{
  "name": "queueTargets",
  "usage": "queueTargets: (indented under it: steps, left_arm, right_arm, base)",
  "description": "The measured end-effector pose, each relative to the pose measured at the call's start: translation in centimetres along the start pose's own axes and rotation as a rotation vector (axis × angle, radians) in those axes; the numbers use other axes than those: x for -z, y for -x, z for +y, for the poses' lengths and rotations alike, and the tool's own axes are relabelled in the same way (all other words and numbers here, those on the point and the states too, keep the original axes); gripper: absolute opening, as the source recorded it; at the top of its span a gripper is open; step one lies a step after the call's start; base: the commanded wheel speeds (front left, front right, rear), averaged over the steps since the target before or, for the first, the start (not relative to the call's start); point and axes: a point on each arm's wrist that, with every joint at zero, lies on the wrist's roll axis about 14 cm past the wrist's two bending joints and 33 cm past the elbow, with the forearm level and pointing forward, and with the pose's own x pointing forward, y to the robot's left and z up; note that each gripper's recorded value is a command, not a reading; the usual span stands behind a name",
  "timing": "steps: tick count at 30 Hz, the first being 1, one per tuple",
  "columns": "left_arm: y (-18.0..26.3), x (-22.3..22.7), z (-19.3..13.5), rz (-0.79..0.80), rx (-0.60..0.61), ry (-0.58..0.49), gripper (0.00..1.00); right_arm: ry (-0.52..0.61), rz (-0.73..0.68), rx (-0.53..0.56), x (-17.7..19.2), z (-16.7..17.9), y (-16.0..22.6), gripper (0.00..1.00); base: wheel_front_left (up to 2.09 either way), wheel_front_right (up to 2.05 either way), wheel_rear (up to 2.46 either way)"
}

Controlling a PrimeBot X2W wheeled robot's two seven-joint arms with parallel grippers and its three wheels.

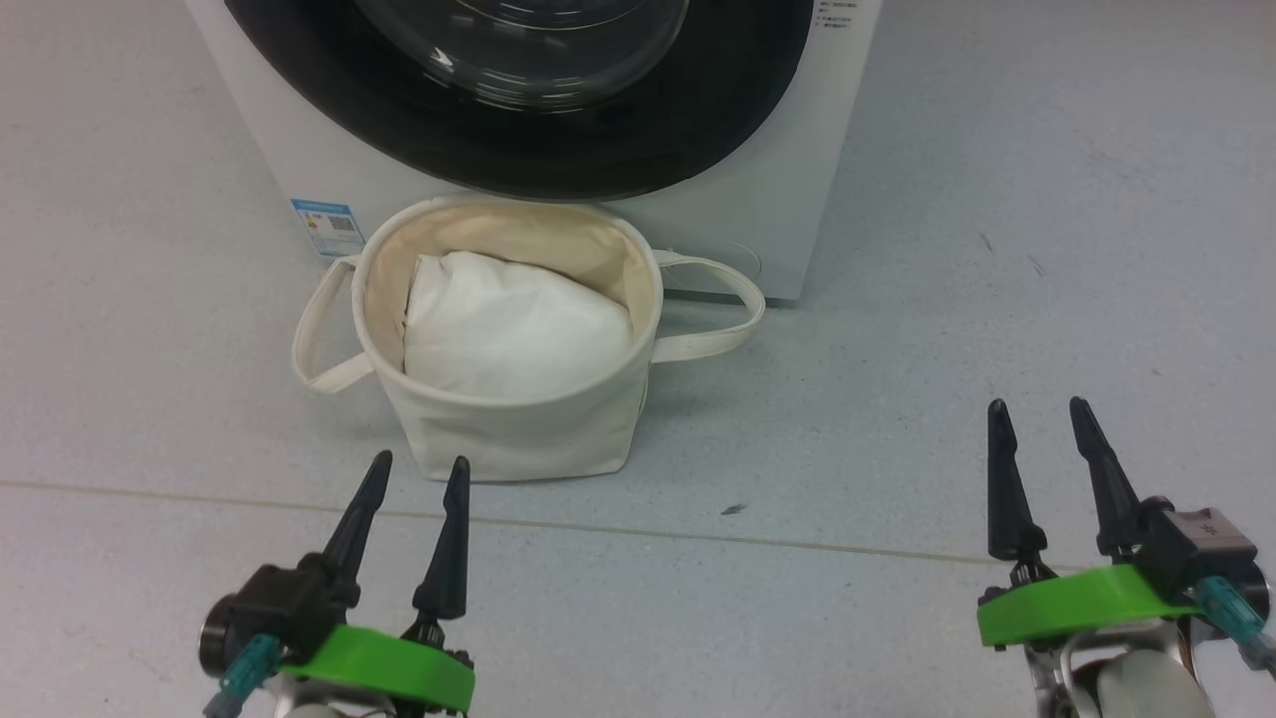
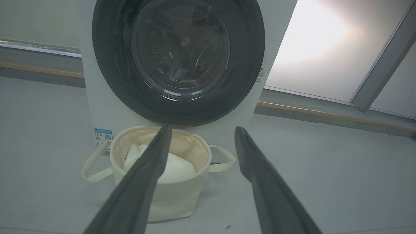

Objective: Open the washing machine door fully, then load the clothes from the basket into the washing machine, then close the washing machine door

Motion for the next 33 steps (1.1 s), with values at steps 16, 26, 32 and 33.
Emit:
queueTargets:
  steps: [16, 26, 32, 33]
  left_arm:
    - [0.5, -0.1, 0.0, 0.001, 0.007, 0.011, 1.00]
    - [3.5, 5.0, 0.9, 0.170, -0.035, 0.037, 0.00]
    - [3.6, 5.2, 1.2, 0.179, -0.059, 0.100, 0.00]
    - [3.6, 5.2, 1.2, 0.179, -0.062, 0.110, 0.00]
  right_arm:
    - [0.000, -0.012, 0.005, -0.5, -0.1, 0.3, 1.00]
    - [-0.027, 0.139, 0.030, 4.1, -0.5, 2.7, 0.00]
    - [-0.096, 0.142, 0.055, 4.2, -0.8, 2.9, 0.00]
    - [-0.108, 0.144, 0.059, 4.2, -0.8, 2.9, 0.00]
  base:
    - [0.00, 0.00, 0.00]
    - [0.00, 0.00, 0.00]
    - [0.00, 0.00, 0.00]
    - [0.00, 0.00, 0.00]
